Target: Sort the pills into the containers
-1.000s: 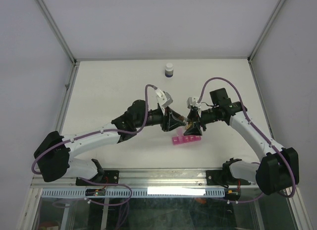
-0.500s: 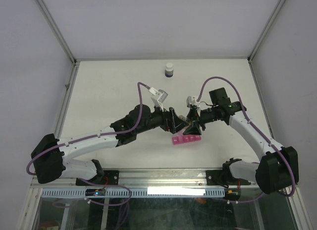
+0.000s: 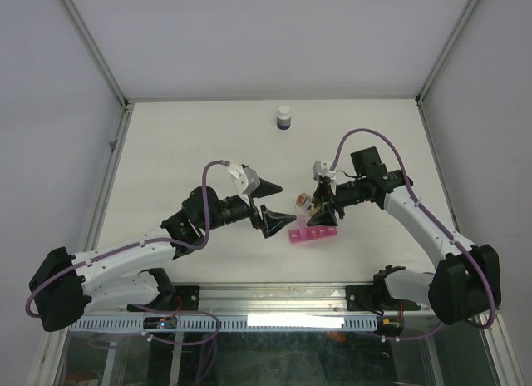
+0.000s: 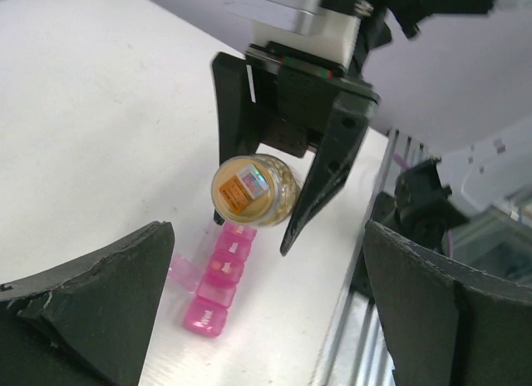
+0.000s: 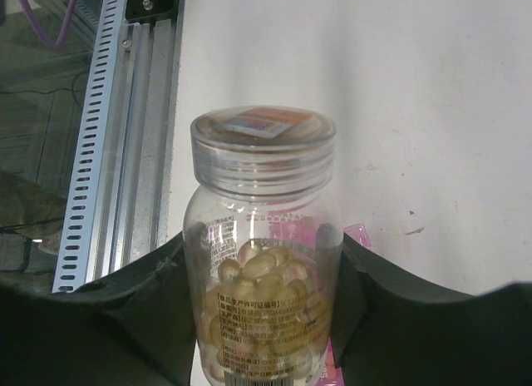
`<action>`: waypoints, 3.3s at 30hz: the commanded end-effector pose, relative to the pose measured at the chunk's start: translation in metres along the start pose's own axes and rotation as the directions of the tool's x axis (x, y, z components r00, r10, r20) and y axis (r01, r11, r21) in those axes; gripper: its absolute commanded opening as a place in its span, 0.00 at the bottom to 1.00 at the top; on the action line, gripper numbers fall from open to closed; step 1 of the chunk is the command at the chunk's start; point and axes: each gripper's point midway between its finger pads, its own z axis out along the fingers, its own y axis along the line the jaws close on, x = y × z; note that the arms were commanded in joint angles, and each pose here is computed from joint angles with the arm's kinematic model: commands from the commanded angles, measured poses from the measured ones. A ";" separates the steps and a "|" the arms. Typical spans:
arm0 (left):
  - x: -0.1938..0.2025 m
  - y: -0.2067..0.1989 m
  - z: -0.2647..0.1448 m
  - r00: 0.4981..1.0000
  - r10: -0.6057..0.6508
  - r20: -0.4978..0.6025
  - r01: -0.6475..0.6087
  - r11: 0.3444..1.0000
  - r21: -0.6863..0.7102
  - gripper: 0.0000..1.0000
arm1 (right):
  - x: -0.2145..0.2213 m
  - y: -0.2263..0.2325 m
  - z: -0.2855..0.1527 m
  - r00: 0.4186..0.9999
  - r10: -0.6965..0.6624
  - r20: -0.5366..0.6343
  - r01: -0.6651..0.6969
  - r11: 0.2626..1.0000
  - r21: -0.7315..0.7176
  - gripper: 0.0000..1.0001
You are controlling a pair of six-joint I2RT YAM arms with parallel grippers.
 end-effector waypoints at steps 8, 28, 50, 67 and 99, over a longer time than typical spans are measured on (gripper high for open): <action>-0.014 -0.008 0.025 0.964 0.258 0.060 -0.260 0.879 0.399 0.81 | -0.020 0.000 -0.001 0.996 -0.076 0.047 0.077 0.997 -0.018 0.00; 0.002 -0.001 0.049 0.987 0.160 0.003 -0.147 0.897 0.416 0.52 | -0.019 0.000 0.001 0.996 -0.072 0.043 0.073 0.997 -0.026 0.00; 0.000 0.003 0.056 0.999 0.008 -0.045 0.008 0.936 0.351 0.00 | -0.018 -0.003 0.000 0.997 -0.066 0.033 0.066 0.998 -0.009 0.00; -0.043 0.015 0.047 0.775 -0.628 0.068 0.632 0.772 -0.067 0.00 | -0.015 -0.025 0.000 1.000 0.004 0.012 -0.005 0.997 0.081 0.00; 0.036 0.112 -0.004 0.854 -0.501 0.142 0.487 0.671 -0.560 0.00 | -0.025 -0.017 -0.006 0.998 -0.018 0.058 0.015 0.998 0.054 0.00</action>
